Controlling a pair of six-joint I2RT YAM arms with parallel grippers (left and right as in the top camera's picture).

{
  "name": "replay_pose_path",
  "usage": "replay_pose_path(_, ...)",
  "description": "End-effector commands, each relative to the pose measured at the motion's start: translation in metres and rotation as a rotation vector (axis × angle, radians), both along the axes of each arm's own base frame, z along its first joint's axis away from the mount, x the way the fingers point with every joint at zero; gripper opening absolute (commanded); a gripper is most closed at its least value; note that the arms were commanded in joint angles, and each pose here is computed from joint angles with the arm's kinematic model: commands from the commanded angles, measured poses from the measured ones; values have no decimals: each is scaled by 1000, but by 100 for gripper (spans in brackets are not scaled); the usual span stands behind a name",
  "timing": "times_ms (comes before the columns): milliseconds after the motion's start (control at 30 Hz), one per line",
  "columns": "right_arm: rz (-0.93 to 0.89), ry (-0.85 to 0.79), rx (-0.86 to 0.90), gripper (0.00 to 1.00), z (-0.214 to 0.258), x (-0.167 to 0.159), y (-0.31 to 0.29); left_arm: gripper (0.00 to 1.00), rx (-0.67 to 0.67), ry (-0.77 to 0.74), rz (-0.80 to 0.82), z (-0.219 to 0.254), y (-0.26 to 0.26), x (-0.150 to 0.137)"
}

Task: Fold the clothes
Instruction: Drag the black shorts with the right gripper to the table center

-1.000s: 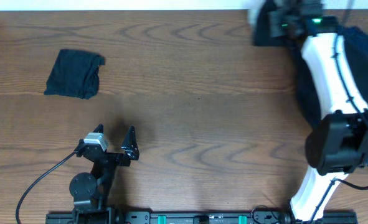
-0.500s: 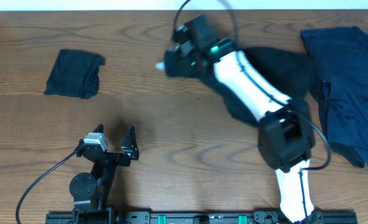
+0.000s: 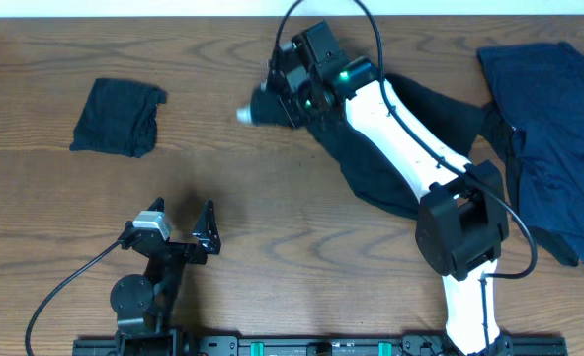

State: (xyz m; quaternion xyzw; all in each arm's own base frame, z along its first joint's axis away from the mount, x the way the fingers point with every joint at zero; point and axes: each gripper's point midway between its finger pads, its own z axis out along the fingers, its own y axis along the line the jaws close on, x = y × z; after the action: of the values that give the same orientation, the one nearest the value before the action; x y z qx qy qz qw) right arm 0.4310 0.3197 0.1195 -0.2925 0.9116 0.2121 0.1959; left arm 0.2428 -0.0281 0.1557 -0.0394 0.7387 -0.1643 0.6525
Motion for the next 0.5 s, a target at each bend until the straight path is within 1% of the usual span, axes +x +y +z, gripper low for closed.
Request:
replay_pose_path(0,104,116,130,1,24,-40,28,98,8,48,-15,-16,-3,-1)
replay_pose_path(67,123,164,100,3,17,-58,31,98,8,48,-15,-16,-3,-1)
replay_pose_path(100,133,180,84,17,14,-66,33,98,8,48,-15,-16,-3,-1)
replay_pose_path(133,136,188,66,36,11,-71,33,98,8,48,-15,-16,-3,-1)
replay_pose_path(200,148,186,40,54,7,-78,37,98,8,48,-15,-16,-3,-1)
replay_pose_path(233,160,180,36,60,7,-80,40,98,8,48,-15,-16,-3,-1)
replay_pose_path(267,180,167,37,63,8,-82,43,98,8,48,-15,-16,-3,-1)
replay_pose_path(333,202,140,42,64,14,-80,44,98,8,48,-15,-16,-3,-1)
replay_pose_path(400,189,91,43,66,27,-69,38,98,8,48,-15,-16,-3,-1)
replay_pose_path(467,128,24,32,68,46,-47,20,98,8,48,-15,-16,-3,-1)
